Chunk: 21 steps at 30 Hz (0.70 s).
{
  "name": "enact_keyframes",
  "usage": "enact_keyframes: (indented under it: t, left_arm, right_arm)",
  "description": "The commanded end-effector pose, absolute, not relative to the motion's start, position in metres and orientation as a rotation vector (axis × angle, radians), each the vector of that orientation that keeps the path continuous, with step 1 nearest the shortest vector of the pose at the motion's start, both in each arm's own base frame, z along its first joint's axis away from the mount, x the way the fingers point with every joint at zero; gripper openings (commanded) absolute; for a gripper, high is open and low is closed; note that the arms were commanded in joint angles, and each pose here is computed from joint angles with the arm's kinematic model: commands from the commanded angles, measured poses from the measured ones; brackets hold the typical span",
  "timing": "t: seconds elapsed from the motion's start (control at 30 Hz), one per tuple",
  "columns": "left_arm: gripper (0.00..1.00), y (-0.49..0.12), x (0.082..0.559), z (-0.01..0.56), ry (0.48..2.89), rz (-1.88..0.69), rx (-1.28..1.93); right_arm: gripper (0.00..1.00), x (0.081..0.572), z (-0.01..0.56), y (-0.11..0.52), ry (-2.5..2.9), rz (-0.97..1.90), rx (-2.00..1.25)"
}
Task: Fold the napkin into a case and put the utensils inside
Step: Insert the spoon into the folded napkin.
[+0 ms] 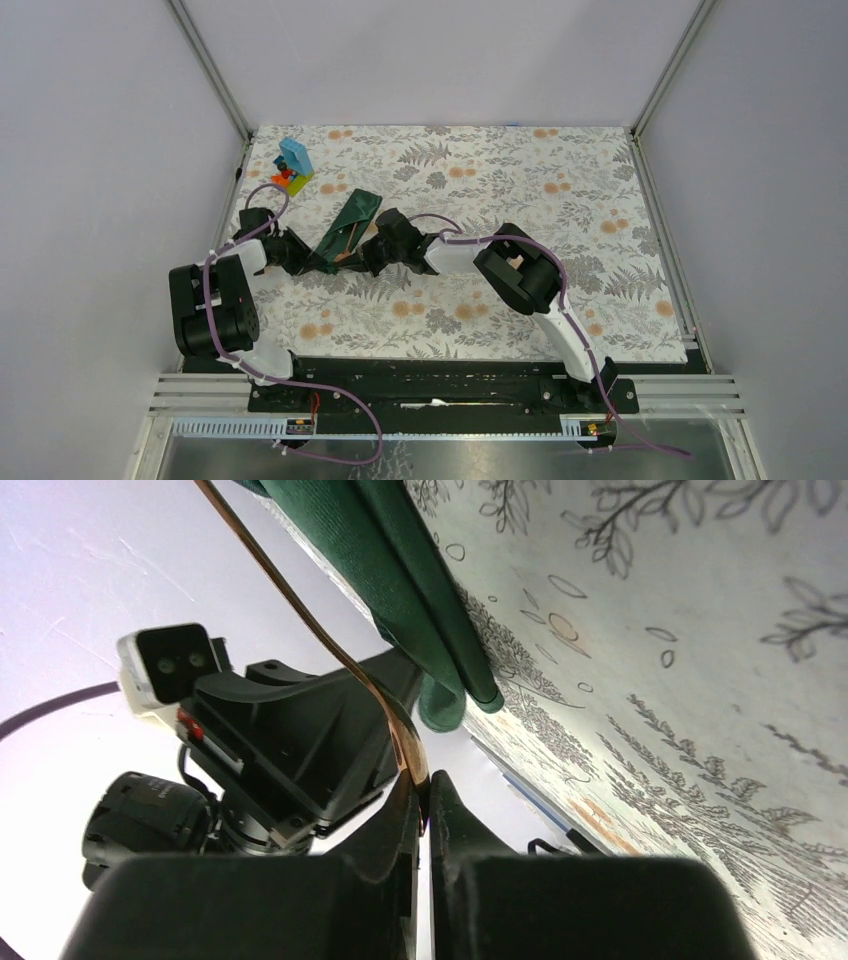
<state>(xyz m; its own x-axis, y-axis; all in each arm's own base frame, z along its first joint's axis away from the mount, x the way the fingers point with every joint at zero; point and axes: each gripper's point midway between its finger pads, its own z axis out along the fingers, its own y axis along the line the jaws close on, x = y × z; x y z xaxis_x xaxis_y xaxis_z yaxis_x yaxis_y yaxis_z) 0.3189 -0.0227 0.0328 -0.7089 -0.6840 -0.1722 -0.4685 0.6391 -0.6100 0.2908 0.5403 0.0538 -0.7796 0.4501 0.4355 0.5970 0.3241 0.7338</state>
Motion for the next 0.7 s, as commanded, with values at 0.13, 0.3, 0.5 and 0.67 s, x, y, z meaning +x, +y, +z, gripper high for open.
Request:
enact_keyframes:
  t: [0.13,0.3,0.5,0.67]
  left_arm:
    - [0.01,-0.024,0.311,0.016,2.493,-0.752,-0.948]
    - [0.00,-0.024,0.311,0.013,2.499,-0.752,-0.949]
    - [0.00,-0.023,0.310,0.013,2.502,-0.748,-0.945]
    - [0.00,-0.023,0.311,0.013,2.500,-0.744,-0.945]
  right_arm:
    - [0.00,0.317,0.045,0.541,-2.437,-1.392,-1.132]
    - [0.02,0.322,0.043,0.548,-2.437,-1.403,-1.148]
    - [0.02,0.328,0.037,0.553,-2.451,-1.399,-1.158]
    - [0.05,0.327,0.033,0.554,-2.460,-1.380,-1.165]
